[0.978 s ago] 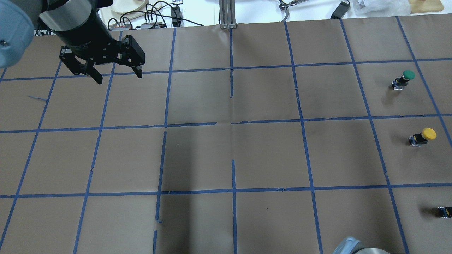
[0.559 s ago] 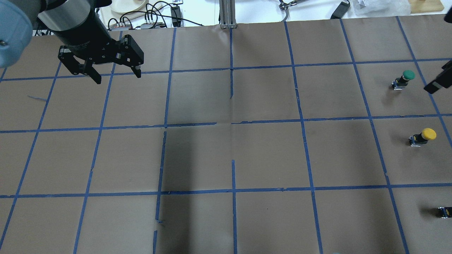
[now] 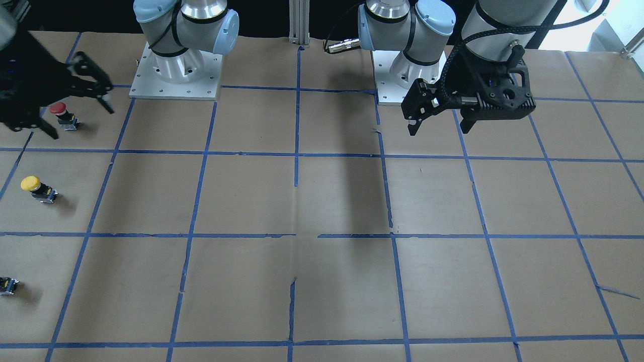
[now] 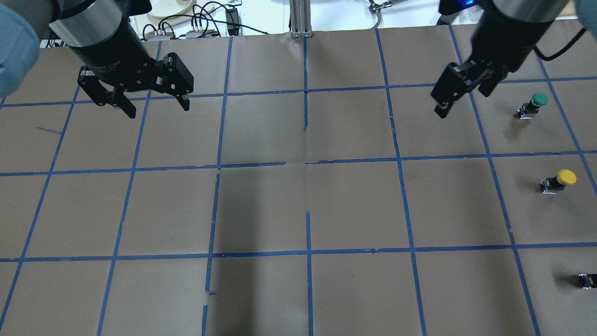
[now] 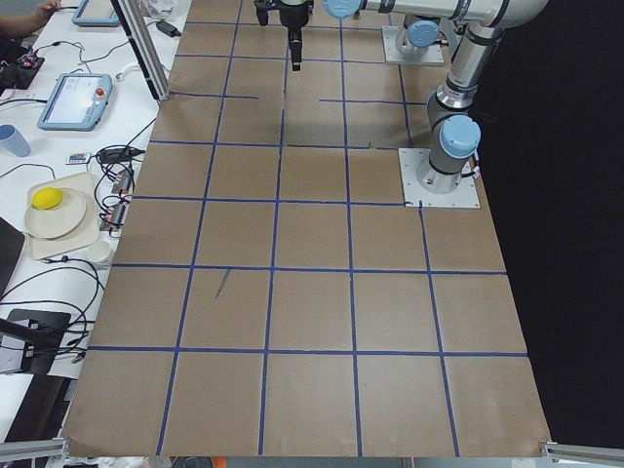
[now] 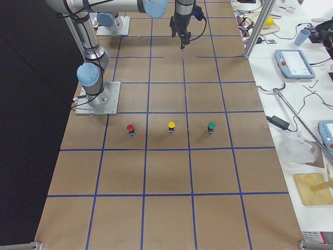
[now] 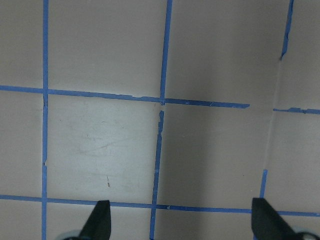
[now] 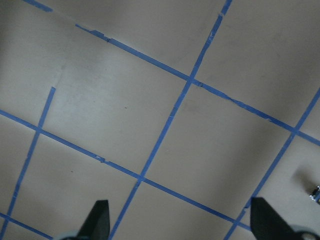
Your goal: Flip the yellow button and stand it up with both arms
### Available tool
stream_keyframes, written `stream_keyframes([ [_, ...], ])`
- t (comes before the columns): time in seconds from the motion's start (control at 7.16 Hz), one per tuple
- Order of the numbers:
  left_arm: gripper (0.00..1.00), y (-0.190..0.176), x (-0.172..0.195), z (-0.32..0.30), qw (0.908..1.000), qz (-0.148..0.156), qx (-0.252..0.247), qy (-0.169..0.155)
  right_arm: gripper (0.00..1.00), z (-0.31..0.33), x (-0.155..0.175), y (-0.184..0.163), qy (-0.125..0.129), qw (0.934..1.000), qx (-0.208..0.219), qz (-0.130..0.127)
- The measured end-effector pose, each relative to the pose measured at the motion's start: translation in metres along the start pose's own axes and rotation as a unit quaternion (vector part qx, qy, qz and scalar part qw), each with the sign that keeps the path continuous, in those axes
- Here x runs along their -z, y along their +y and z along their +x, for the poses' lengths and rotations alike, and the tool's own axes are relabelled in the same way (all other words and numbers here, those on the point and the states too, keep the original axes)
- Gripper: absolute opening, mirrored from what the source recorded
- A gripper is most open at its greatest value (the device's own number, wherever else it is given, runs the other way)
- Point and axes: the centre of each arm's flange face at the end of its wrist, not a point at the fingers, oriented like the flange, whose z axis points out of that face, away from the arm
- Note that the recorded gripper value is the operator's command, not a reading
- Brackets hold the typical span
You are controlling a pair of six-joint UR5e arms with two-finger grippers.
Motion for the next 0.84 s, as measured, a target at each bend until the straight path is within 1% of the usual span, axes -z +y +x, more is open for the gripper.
stream_keyframes([
  [0.14, 1.00, 0.001, 0.002, 0.003, 1.0000, 0.000, -0.001, 0.007, 1.00, -0.030, 0.001, -0.005, 0.001, 0.9996, -0.028, 0.002],
  [0.28, 1.00, 0.003, 0.005, 0.004, 0.9999, 0.001, -0.002, 0.010, 1.00, -0.050, 0.005, -0.009, -0.004, 0.9982, -0.059, 0.008],
  [0.56, 1.00, 0.003, 0.006, 0.006, 0.9999, 0.000, 0.003, 0.017, 1.00, -0.062, 0.006, -0.018, -0.012, 0.9924, -0.122, 0.010],
  [0.7, 1.00, 0.003, 0.006, 0.006, 0.9998, 0.000, 0.004, 0.018, 1.00, -0.063, 0.006, -0.020, -0.011, 0.9903, -0.138, 0.010],
  [0.84, 1.00, 0.004, 0.006, 0.006, 0.9998, 0.000, 0.004, 0.018, 1.00, -0.064, 0.006, -0.020, -0.012, 0.9896, -0.143, 0.010],
])
